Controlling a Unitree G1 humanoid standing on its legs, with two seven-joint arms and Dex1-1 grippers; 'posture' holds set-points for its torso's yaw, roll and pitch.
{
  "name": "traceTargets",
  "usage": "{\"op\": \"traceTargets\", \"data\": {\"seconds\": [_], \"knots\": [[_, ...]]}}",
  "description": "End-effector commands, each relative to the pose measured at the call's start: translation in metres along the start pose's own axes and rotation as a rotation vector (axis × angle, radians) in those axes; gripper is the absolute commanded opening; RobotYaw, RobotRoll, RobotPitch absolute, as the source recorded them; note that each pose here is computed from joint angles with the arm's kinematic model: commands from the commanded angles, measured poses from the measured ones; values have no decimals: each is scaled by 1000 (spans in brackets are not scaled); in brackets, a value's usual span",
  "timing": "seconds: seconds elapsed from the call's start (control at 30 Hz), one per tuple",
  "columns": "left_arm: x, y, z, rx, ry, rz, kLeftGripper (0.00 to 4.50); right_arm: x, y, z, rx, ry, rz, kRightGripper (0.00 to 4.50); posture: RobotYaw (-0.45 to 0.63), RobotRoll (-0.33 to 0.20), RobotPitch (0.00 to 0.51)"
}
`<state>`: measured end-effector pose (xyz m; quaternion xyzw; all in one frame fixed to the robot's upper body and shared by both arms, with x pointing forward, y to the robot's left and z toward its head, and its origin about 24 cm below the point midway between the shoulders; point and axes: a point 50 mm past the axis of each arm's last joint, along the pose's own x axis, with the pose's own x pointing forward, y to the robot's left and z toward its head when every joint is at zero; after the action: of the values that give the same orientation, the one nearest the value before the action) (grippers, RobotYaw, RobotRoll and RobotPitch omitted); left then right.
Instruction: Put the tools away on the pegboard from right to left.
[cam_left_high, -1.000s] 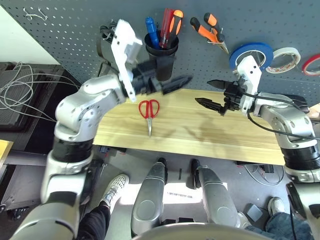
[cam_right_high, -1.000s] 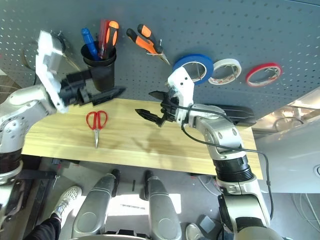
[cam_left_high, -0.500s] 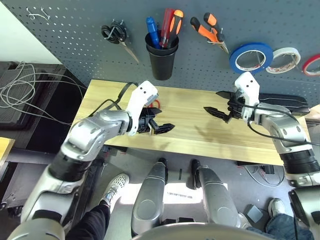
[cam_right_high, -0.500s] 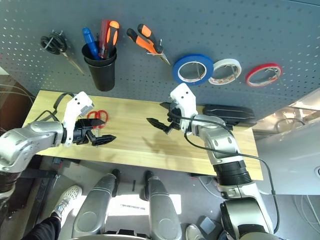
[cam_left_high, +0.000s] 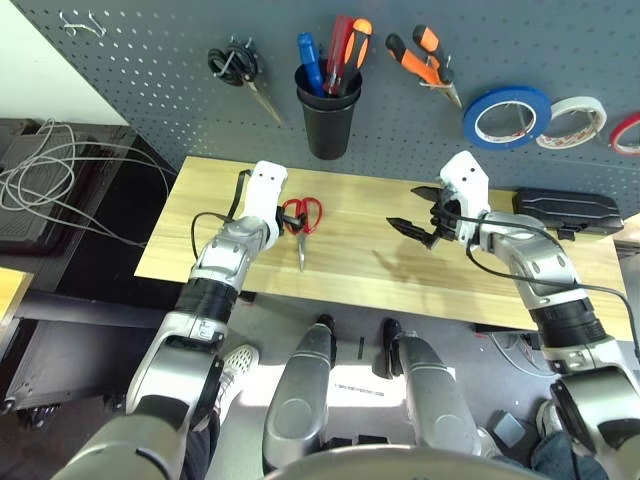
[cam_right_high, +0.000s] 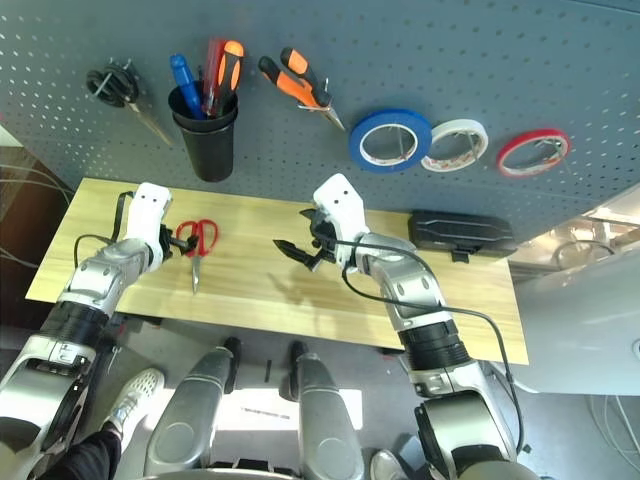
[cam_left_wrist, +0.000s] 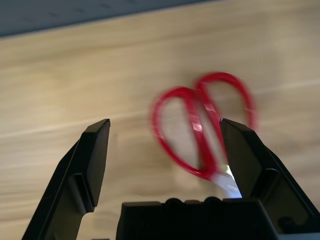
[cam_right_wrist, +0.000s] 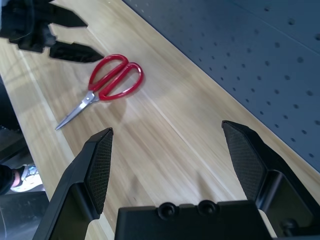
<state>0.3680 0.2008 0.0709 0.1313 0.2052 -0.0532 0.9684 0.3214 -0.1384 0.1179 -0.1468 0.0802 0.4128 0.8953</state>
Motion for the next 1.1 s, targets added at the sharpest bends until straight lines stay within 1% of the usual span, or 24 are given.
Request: {"op": "traceTargets", "data": {"seconds": [0.03, 0.23, 0.27, 0.37, 0.5, 0.73, 0.87, 0.97, 1.1], "knots": [[6, -2, -16, -15, 41, 22, 4464, 4, 5, -5, 3, 10, 8, 4500, 94, 0, 355], [14, -10, -22, 8, 62, 18, 4464, 13, 10, 1, 10, -20, 2, 4500, 75, 0, 393], [15, -11, -22, 9, 64, 18, 4464, 13, 11, 1, 10, -21, 2, 4500, 75, 0, 393], [15, -12, -28, 24, 79, 17, 4464, 12, 13, 1, 13, -23, 9, 4500, 64, 0, 422], [15, -10, -33, 15, 95, 25, 4464, 10, 16, -1, 21, -17, 15, 4500, 59, 0, 442], [13, -3, -41, -11, 115, 51, 4464, 5, 18, -5, 29, -3, 19, 4500, 48, 0, 455], [13, -9, -49, -18, 162, 1, 4464, 3, 18, -5, 30, 1, 17, 4500, 43, 0, 456], [12, -21, -62, -13, 247, -90, 3860, 2, 16, -5, 30, 5, 12, 4500, 40, 0, 455], [9, -31, -73, -70, 333, -148, 2568, 2, 12, -3, 27, 4, 2, 4500, 36, 0, 451]]}}
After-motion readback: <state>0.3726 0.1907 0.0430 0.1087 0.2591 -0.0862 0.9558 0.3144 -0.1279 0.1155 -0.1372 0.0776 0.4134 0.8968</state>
